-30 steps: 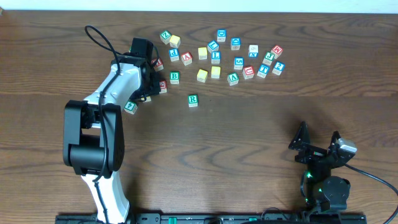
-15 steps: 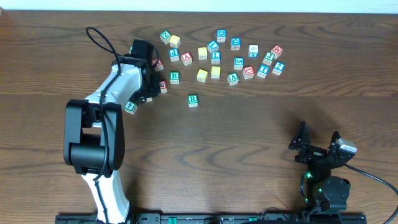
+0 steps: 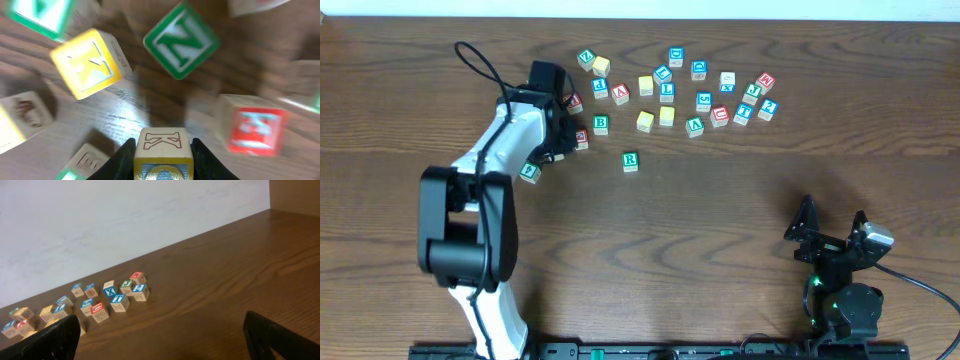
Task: Spell out ROBOT
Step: 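Carry the yellow O block and set it right of the R block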
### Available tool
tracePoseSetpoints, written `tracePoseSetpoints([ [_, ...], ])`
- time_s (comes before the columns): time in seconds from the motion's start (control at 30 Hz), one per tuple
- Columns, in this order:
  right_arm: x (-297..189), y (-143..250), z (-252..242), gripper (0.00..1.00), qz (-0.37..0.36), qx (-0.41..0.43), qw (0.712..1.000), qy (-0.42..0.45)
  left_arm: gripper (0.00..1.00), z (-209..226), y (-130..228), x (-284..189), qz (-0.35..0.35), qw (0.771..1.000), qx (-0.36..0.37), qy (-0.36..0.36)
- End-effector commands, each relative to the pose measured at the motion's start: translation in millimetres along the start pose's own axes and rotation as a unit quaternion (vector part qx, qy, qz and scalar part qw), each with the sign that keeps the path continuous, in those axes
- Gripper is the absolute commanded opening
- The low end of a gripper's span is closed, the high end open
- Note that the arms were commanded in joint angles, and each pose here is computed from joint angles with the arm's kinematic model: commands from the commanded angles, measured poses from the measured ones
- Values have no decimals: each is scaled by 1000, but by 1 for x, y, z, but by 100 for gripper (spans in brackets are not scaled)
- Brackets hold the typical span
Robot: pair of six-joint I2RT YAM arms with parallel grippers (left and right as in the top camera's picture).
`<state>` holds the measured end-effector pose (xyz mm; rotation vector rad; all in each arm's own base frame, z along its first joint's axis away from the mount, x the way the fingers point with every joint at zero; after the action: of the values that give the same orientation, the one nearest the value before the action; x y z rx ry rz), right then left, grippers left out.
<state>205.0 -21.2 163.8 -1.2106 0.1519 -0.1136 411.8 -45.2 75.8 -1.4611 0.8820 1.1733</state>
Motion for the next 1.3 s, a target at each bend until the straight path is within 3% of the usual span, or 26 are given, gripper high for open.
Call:
tracePoseSetpoints([
  [0.0,0,0,-3,99,-1,-7,1000,6,31,-15,-17,-55,-70,997,10,28],
  [0.17,0,0,-2,99,-1,-7,1000,6,31,-62,-2,-87,-99,991,62,62],
  [0.57,0,0,-3,99,-1,-7,1000,6,31,-169,54,-91,-108,974,156,126],
  [1.27,0,0,-2,99,-1,-7,1000,6,31,-183,69,-11,-52,984,140,95],
])
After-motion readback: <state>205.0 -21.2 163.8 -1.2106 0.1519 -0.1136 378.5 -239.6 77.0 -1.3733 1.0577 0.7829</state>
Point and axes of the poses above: each gripper's point midway between its finger pads, its own x axis out along the fingers, its own z axis along the line the jaws close on, y = z × x, the point moved 4 cm from there along -x, back along the fingers, and after that the axes turned 2 degrees about x, right-handed, at the moved point
